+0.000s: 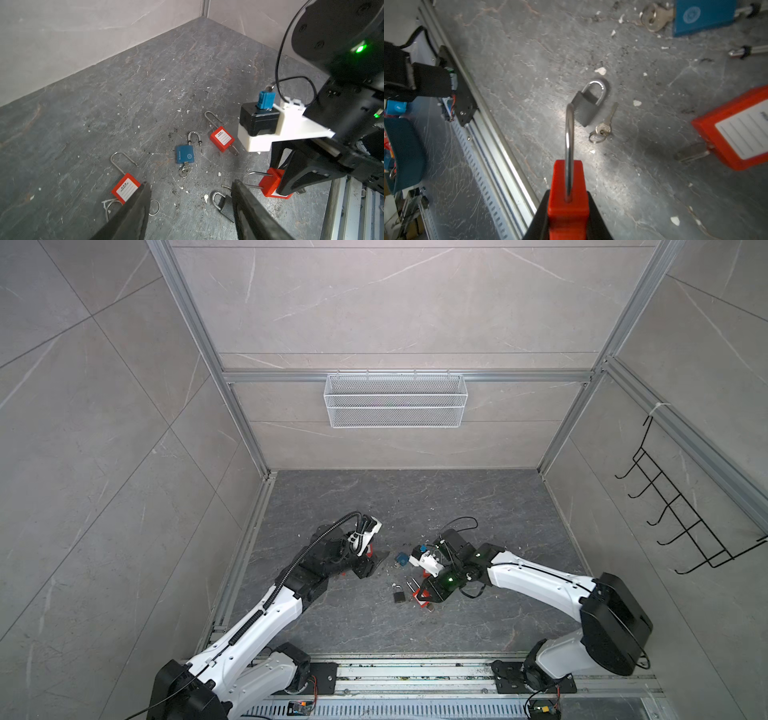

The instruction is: Lock with the key

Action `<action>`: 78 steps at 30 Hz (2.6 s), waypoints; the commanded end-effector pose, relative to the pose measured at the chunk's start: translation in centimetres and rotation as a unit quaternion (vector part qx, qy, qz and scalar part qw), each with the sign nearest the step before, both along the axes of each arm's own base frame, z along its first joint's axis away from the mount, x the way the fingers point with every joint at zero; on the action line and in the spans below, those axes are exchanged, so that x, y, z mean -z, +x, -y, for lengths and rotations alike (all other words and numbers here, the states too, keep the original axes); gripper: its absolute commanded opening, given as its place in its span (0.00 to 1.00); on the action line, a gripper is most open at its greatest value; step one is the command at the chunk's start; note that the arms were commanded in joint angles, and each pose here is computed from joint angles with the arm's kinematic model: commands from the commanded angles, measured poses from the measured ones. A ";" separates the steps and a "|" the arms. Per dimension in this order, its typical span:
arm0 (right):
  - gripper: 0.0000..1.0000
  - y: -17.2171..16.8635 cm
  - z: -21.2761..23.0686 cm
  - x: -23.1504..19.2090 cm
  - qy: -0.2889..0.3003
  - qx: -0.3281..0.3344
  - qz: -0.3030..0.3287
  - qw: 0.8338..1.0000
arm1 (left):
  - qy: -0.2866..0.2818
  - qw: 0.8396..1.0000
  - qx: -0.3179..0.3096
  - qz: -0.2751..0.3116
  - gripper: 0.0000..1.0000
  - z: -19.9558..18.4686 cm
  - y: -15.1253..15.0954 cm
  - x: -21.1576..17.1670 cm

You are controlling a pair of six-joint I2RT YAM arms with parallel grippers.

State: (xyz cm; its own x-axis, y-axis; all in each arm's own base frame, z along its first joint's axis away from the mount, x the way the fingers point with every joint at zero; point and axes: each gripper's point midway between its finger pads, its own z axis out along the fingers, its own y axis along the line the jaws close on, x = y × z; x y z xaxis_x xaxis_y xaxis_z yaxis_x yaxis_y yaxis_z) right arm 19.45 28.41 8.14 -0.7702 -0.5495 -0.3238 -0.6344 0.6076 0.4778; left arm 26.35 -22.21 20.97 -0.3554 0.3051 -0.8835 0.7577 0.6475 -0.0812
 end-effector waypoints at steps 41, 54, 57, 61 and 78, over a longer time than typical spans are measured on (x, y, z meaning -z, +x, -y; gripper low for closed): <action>0.50 7.0 3.1 0.1 -0.112 0.179 0.056 0.976 | -0.034 0.995 -0.021 -0.086 0.61 0.6 -0.1 0.0; 0.47 4.4 2.2 3.1 -0.149 0.154 0.016 0.977 | -0.026 0.995 -0.022 -0.099 0.61 0.2 -0.7 1.6; 0.46 4.1 2.0 3.6 -0.155 0.151 0.012 0.976 | -0.023 0.994 -0.023 -0.104 0.61 0.2 -0.8 2.0; 0.43 3.9 2.0 4.3 -0.169 0.146 0.003 0.975 | -0.018 0.994 -0.028 -0.104 0.61 -0.1 -0.8 2.3; 0.27 3.5 -1.6 3.5 -0.088 0.138 -0.046 0.985 | -0.016 0.993 -0.038 -0.111 0.60 -0.6 -1.4 3.1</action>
